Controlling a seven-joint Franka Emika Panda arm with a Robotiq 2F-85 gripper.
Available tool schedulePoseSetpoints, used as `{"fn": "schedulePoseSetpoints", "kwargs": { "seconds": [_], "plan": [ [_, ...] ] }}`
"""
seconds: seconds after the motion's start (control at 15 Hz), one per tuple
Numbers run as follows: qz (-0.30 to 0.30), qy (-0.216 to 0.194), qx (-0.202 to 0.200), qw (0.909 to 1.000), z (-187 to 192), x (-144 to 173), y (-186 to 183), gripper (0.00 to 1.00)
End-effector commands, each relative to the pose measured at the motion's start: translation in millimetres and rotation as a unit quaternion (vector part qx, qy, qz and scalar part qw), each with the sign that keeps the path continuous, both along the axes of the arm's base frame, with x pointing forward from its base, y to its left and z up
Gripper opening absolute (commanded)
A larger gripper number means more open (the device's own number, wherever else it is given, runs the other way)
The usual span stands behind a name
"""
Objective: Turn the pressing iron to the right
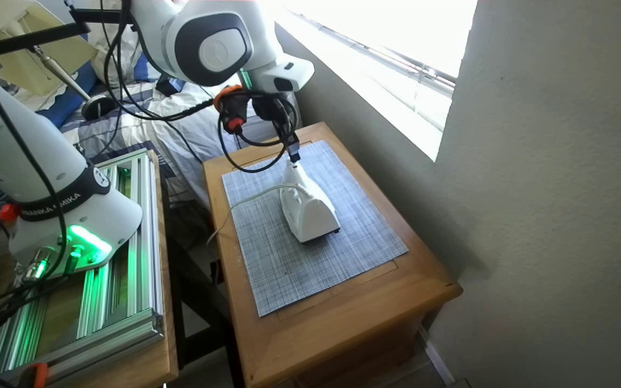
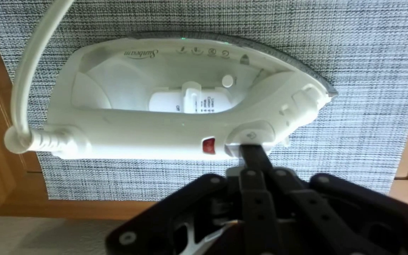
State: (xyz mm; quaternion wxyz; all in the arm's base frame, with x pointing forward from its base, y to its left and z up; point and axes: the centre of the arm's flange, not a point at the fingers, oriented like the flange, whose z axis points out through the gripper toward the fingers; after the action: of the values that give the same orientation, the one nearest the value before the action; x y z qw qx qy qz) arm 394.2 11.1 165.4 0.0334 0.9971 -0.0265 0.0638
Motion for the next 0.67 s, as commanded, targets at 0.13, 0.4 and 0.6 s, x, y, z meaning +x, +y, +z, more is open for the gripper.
{"fn": "schedulePoseSetpoints", "kwargs": {
  "seconds": [0.13, 0.4, 0.6],
  "plan": [
    [-0.001, 0.031, 0.008, 0.9995, -51.3, -7.5, 2.0, 0.00],
    [-0.006, 0.035, 0.008, 0.9993, -51.9, -7.2, -0.6, 0.00],
    [-0.006, 0.035, 0.008, 0.9993, -52.6, -6.9, -0.5, 0.00]
  ]
}}
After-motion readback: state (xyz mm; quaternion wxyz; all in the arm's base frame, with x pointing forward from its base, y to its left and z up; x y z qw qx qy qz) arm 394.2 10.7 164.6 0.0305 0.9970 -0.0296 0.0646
